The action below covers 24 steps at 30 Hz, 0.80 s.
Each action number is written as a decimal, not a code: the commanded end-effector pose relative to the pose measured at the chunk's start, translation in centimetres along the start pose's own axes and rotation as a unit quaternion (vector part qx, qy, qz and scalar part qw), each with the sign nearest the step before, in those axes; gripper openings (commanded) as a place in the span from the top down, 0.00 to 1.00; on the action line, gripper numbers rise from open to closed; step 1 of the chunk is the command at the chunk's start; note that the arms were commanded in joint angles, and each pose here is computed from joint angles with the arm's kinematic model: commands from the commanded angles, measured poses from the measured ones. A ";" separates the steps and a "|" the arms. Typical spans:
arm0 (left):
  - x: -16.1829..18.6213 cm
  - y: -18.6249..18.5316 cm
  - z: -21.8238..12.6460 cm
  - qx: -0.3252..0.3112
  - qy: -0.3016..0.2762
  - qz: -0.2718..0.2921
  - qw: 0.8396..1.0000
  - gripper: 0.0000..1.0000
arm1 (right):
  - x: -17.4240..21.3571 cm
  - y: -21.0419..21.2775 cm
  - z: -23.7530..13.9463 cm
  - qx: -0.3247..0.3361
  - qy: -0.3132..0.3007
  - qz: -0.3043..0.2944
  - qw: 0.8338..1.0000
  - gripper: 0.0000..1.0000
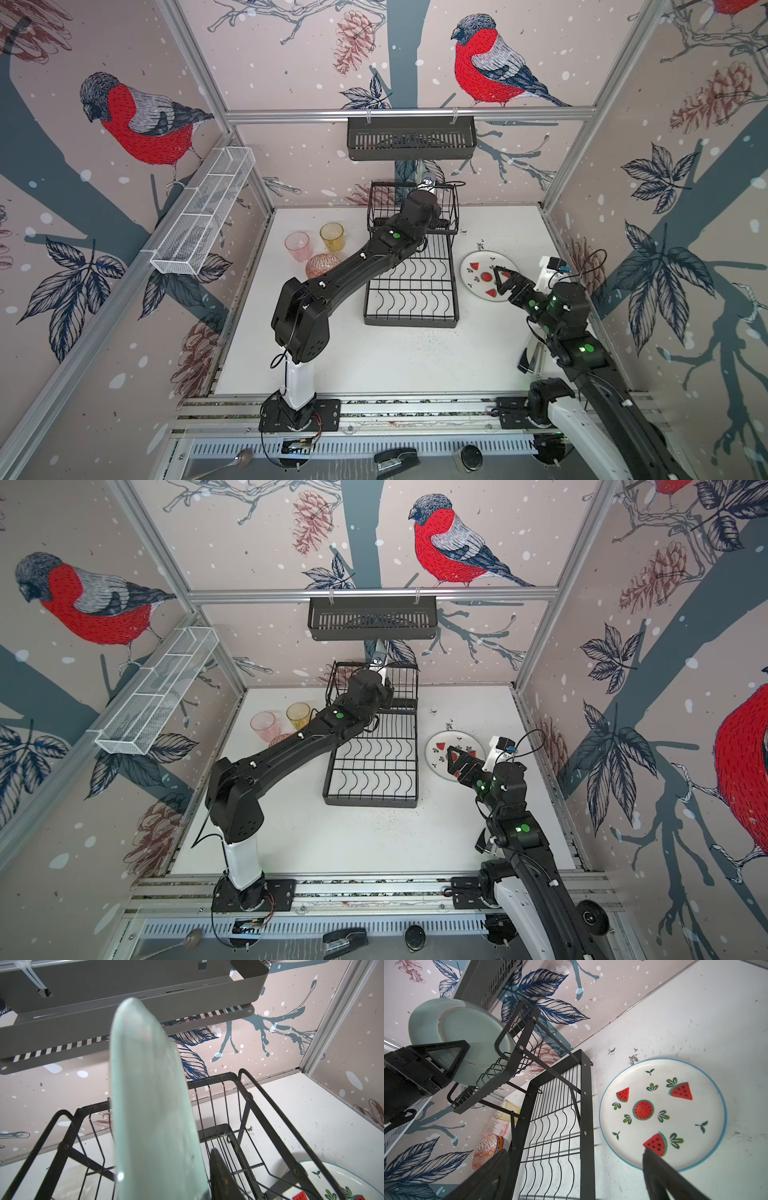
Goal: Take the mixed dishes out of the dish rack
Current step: 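Grip the rim of the pale green plate with the left gripper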
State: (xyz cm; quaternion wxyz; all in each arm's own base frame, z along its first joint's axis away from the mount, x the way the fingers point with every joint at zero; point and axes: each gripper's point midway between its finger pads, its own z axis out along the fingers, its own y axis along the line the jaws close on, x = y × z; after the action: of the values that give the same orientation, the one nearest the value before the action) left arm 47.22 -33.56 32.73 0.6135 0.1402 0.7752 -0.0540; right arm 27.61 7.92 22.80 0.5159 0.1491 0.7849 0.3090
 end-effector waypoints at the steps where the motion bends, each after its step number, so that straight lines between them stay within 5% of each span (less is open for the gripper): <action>1: -1.3 1.5 -0.1 -0.032 -0.015 0.005 0.999 0.72 | -0.7 0.3 0.0 -0.005 -0.017 -0.004 1.000 0.00; 13: -2.5 1.7 -0.8 -0.028 -0.027 -0.009 0.999 0.77 | -0.8 0.2 0.0 -0.001 -0.020 -0.004 1.000 0.00; 24: -3.1 1.7 -1.2 -0.018 -0.035 -0.027 0.999 0.93 | -0.7 0.0 0.0 0.003 -0.018 -0.005 1.000 0.00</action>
State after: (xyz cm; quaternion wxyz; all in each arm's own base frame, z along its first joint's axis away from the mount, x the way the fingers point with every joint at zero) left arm 46.94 -33.44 33.65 0.6118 0.1306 0.7767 -0.0739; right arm 27.71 7.65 22.54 0.5168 0.1547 0.7859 0.3022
